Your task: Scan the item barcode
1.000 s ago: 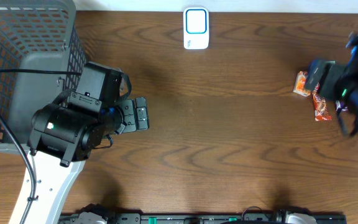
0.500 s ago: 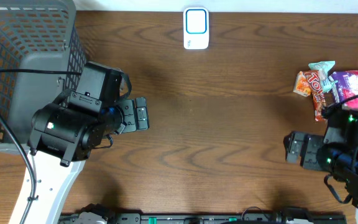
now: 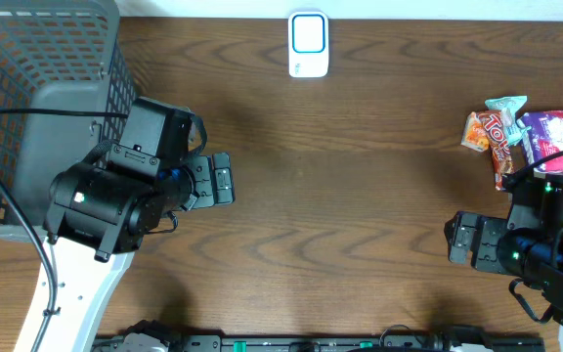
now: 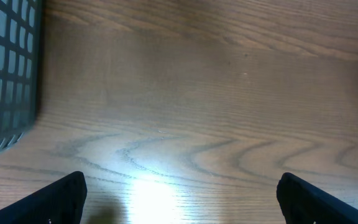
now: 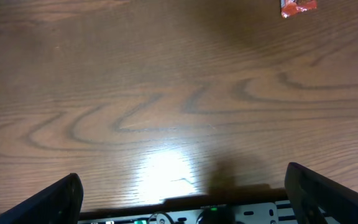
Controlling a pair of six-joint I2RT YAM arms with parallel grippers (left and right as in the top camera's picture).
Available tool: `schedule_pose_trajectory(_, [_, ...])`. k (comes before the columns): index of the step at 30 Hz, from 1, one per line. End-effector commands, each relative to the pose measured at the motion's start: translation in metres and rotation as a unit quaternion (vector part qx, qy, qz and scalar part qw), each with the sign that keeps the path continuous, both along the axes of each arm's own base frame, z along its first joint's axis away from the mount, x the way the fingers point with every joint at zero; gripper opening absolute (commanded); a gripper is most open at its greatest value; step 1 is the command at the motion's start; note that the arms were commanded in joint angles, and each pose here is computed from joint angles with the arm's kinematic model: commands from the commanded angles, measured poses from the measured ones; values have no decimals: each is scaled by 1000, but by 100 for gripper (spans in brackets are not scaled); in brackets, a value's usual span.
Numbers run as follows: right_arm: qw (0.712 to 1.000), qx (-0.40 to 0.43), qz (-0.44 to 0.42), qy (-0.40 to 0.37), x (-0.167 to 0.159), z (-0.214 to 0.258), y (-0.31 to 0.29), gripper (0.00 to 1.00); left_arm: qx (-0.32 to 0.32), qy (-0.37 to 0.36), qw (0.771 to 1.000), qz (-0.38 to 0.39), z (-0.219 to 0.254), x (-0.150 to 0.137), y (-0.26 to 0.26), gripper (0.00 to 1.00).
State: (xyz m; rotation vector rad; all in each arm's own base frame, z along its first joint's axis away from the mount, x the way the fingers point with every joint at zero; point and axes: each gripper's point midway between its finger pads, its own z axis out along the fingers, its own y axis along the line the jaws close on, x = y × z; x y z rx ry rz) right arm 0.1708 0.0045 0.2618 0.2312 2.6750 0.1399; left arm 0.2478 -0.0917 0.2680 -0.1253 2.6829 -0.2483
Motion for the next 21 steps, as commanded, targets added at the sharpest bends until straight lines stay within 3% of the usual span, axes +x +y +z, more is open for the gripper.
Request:
schedule_pose_trajectory(1, [1000,-18,14,-12,2,2,-2,99,4,-6,1000,-1,3,0,2,98])
schedule_pose_trajectory(8, [984,-27,104,-142,25,18,26,99,4,-6,1000,-1,3,0,2,98])
schedule_pose_trajectory(21, [943,-27,130,-305,35,-40,38,99,4,-6,1000,-1,3,0,2,98])
